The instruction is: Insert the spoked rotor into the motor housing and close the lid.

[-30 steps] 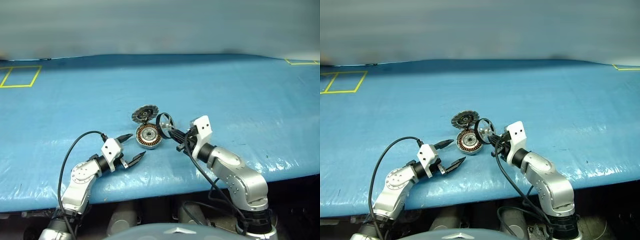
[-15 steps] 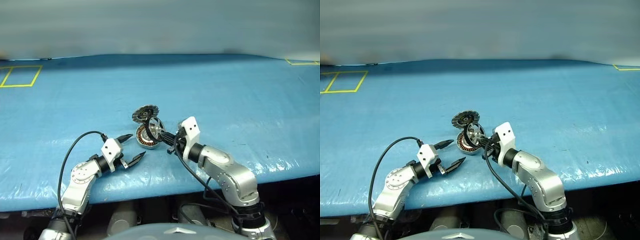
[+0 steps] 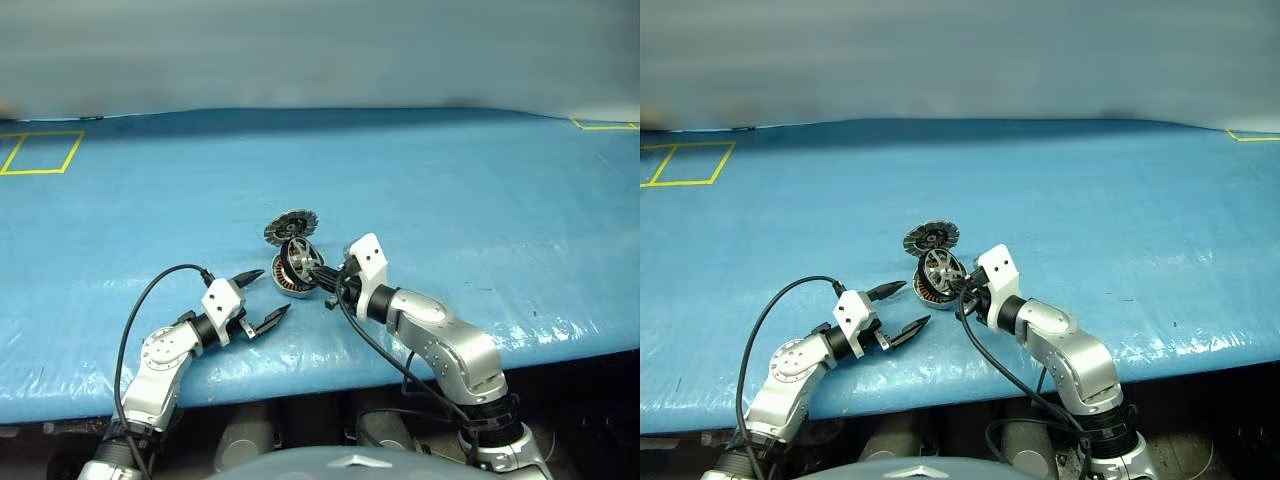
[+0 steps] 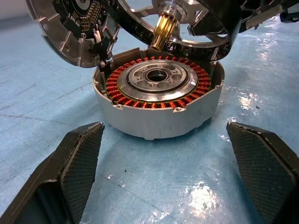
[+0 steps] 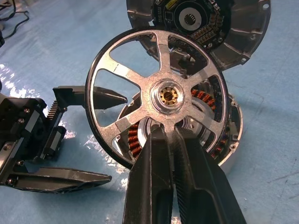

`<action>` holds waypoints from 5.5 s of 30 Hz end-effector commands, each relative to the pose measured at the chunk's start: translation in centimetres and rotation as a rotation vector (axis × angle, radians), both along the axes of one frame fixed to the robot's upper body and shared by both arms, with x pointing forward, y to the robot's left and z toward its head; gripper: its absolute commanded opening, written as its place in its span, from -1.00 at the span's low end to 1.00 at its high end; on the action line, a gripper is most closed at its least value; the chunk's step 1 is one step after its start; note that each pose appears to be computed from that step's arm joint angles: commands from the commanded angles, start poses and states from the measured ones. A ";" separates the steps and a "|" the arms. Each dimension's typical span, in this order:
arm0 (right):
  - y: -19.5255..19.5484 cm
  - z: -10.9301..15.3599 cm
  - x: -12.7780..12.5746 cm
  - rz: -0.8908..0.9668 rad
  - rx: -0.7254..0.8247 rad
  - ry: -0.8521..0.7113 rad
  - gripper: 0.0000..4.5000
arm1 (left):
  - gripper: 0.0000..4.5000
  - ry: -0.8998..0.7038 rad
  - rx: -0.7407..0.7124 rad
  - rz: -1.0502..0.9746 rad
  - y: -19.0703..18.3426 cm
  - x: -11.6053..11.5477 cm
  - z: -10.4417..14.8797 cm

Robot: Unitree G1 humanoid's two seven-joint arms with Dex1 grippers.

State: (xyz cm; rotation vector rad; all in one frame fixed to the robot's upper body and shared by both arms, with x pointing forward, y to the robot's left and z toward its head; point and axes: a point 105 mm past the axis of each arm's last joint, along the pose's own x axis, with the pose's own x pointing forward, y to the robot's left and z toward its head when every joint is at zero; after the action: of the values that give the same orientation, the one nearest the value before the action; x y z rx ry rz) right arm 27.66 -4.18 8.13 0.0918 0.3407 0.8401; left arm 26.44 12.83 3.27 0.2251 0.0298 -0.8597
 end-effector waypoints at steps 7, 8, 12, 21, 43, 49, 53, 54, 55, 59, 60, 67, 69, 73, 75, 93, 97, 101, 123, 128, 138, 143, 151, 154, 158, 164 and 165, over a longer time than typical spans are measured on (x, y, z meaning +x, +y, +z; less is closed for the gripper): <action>0.0 1.0 0.6 -0.006 -0.005 -0.055 -0.99 | 1.00 -0.057 -0.007 0.010 0.2 0.2 1.1; 0.0 1.0 0.6 -0.006 -0.005 -0.056 -0.99 | 1.00 -0.057 -0.006 0.010 0.2 0.2 1.1; 0.0 1.0 0.6 -0.004 -0.016 -0.064 -0.51 | 1.00 -0.057 -0.004 0.010 0.2 0.2 1.1; 0.2 1.5 0.3 0.019 -0.015 -0.096 -0.09 | 1.00 -0.056 -0.003 0.010 0.2 0.2 1.1; 1.6 2.3 1.8 0.027 0.045 -0.114 -0.09 | 1.00 -0.053 -0.013 0.009 0.2 0.1 1.1; 2.2 2.1 1.9 0.044 0.058 -0.100 -0.09 | 1.00 -0.055 -0.016 0.015 0.3 0.0 1.1; 2.4 1.8 1.9 0.051 0.053 -0.090 -0.09 | 1.00 -0.057 -0.014 0.018 0.3 0.0 1.1; 2.4 1.8 1.9 0.050 0.054 -0.089 -0.09 | 1.00 -0.057 -0.014 0.018 0.3 0.0 1.1; 2.4 1.8 2.0 0.050 0.056 -0.089 -0.09 | 1.00 -0.057 -0.013 0.019 0.3 0.0 1.1; 2.4 1.8 2.0 0.050 0.059 -0.087 -0.27 | 1.00 -0.056 -0.009 0.021 0.4 0.0 1.0; 2.5 1.8 2.0 0.050 0.059 -0.086 -0.37 | 1.00 -0.056 -0.008 0.021 0.4 0.0 1.0; 2.5 1.7 1.9 0.052 0.057 -0.083 -0.81 | 1.00 -0.056 -0.003 0.023 0.4 0.0 1.0; 2.4 1.6 1.9 0.050 0.053 -0.083 -0.81 | 1.00 -0.056 -0.002 0.023 0.4 0.0 0.9; 2.2 2.8 1.7 0.054 0.058 -0.128 -0.81 | 1.00 -0.055 -0.003 0.023 0.4 0.0 0.9; 2.1 3.3 1.6 0.060 0.058 -0.146 -0.81 | 1.00 -0.054 -0.003 0.023 0.4 0.0 0.9; 2.3 2.3 1.8 0.080 -0.064 -0.206 -0.81 | 1.00 -0.048 -0.003 0.026 0.4 -0.1 0.7; 2.3 2.0 2.0 0.081 -0.071 -0.203 -0.81 | 1.00 -0.048 -0.003 0.028 0.5 -0.1 0.7; 2.3 1.7 2.1 0.081 -0.074 -0.192 -0.81 | 1.00 -0.049 -0.003 0.029 0.5 -0.1 0.8; 1.7 2.6 2.2 0.045 -0.068 -0.228 -0.07 | 1.00 -0.051 -0.002 0.033 0.5 0.0 0.8; 2.6 0.9 2.2 0.065 -0.103 -0.198 -0.60 | 1.00 -0.061 0.006 0.041 0.6 0.2 0.8; 3.5 -0.9 2.3 0.090 -0.119 -0.149 -1.00 | 1.00 -0.065 0.011 0.051 0.8 0.1 0.8; 3.0 -3.4 2.2 0.078 -0.182 -0.057 -1.00 | 1.00 -0.068 0.011 0.054 0.9 0.1 0.9; 2.5 -1.0 2.1 0.052 -0.120 -0.132 -1.00 | 1.00 -0.068 0.009 0.058 1.0 0.2 0.9; 1.5 1.1 2.4 0.005 -0.074 -0.189 -1.00 | 1.00 -0.065 0.003 0.057 0.9 0.2 0.8; -0.3 3.7 2.7 -0.066 -0.080 -0.278 -1.00 | 1.00 -0.061 -0.005 0.054 0.6 0.2 0.7; -3.3 4.9 4.1 -0.184 -0.286 -0.379 -1.00 | 1.00 -0.060 -0.014 0.056 0.5 0.3 0.5; -3.4 5.2 4.7 -0.201 -0.293 -0.389 -1.00 | 1.00 -0.060 -0.015 0.057 0.5 0.3 0.5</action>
State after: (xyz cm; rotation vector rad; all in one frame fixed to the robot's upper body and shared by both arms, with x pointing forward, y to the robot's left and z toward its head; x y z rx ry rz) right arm 31.89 -7.72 11.84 -0.2853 0.1375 0.6082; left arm 26.56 13.41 3.09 0.2274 0.0121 -0.7994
